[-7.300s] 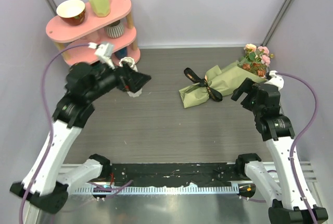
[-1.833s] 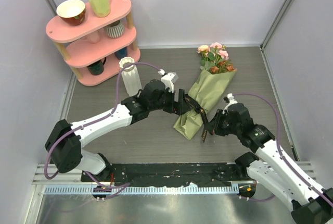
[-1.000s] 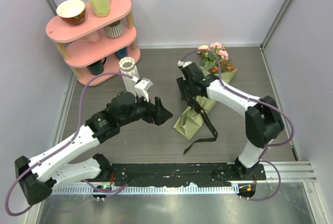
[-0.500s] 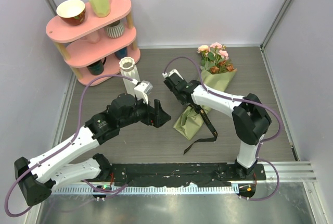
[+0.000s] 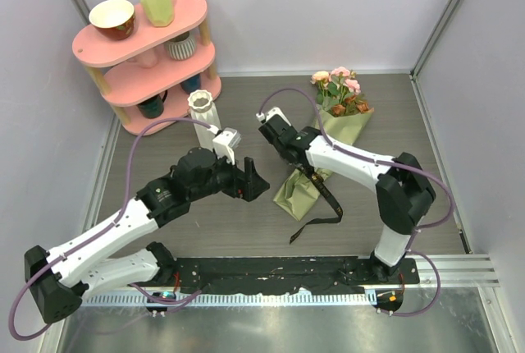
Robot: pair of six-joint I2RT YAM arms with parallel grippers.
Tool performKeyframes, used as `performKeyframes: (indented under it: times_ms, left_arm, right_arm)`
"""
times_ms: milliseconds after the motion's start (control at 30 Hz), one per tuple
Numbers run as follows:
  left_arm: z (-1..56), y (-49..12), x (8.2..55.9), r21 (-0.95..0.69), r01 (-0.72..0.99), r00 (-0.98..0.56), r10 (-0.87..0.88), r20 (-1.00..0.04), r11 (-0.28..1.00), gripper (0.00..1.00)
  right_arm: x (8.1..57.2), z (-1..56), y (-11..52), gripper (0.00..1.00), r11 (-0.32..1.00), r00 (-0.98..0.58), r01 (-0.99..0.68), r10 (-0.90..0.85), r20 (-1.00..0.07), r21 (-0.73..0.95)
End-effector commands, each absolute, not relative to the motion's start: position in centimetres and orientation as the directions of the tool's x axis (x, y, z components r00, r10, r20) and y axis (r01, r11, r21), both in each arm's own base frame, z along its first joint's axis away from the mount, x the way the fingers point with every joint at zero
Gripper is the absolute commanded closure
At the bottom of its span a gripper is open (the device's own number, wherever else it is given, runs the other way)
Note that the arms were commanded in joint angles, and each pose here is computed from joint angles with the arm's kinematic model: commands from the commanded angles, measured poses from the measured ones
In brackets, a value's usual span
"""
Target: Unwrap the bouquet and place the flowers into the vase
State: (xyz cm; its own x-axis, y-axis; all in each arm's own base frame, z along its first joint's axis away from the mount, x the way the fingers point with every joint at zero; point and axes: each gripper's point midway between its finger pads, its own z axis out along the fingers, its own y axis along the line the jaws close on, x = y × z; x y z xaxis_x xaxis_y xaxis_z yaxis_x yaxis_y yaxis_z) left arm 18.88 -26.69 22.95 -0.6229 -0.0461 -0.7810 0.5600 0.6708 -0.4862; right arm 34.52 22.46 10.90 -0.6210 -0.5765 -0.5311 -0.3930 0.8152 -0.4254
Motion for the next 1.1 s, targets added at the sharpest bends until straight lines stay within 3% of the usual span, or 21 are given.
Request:
performKeyframes:
  times_ms: [0,267,467,567,633,700,800,967,1067]
  left_arm:
    - [23.3,-27.2,19.6,-0.481,0.569,-0.605,-0.057,-0.794,0.666,0.14]
    - [22.3,-28.7,20.8,-0.524,0.522,-0.646,-0.09,-0.758,0.673,0.12]
    - [22.7,-30.2,21.2,-0.584,0.513,-0.67,-0.133,-0.731,0.629,0.12]
    - [22.7,-30.4,21.6,-0.587,0.51,-0.672,-0.134,-0.728,0.629,0.09]
    - [22.7,-30.3,21.9,-0.586,0.503,-0.673,-0.137,-0.727,0.635,0.08]
    - [22.7,-30.3,22.0,-0.588,0.498,-0.677,-0.138,-0.723,0.638,0.08]
    - [22.3,-30.4,22.3,-0.595,0.483,-0.687,-0.142,-0.712,0.642,0.08]
    - [20.8,-32.2,22.3,-0.625,0.477,-0.745,-0.093,-0.66,0.618,0.12]
    - [19.1,-33.6,22.6,-0.628,0.474,-0.78,-0.037,-0.625,0.617,0.19]
  right_arm:
    - [33.5,15.9,22.4,0.91,0.88,-0.58,-0.341,-0.474,-0.662,-0.331]
    - [29.2,16.8,22.3,0.93,0.923,-0.624,-0.369,-0.336,-0.706,-0.113]
    - [23.5,15.2,25.5,0.91,0.856,-0.719,-0.463,-0.211,-0.662,0.231]
    - [19.3,14.4,28.3,0.8,0.709,-0.774,-0.544,-0.217,-0.594,0.449]
    - [17.7,14.3,29.2,0.66,0.64,-0.803,-0.543,-0.206,-0.559,0.544]
    - [18.6,15.5,28.2,0.5,0.652,-0.801,-0.517,-0.14,-0.583,0.554]
    - [22.4,16.9,24.0,0.4,0.752,-0.77,-0.413,0.013,-0.638,0.514]
    - [27.0,14.9,18.2,0.4,0.864,-0.781,-0.155,0.19,-0.595,0.479]
    - [28.1,13.1,17.1,0.49,0.869,-0.81,-0.076,0.231,-0.539,0.488]
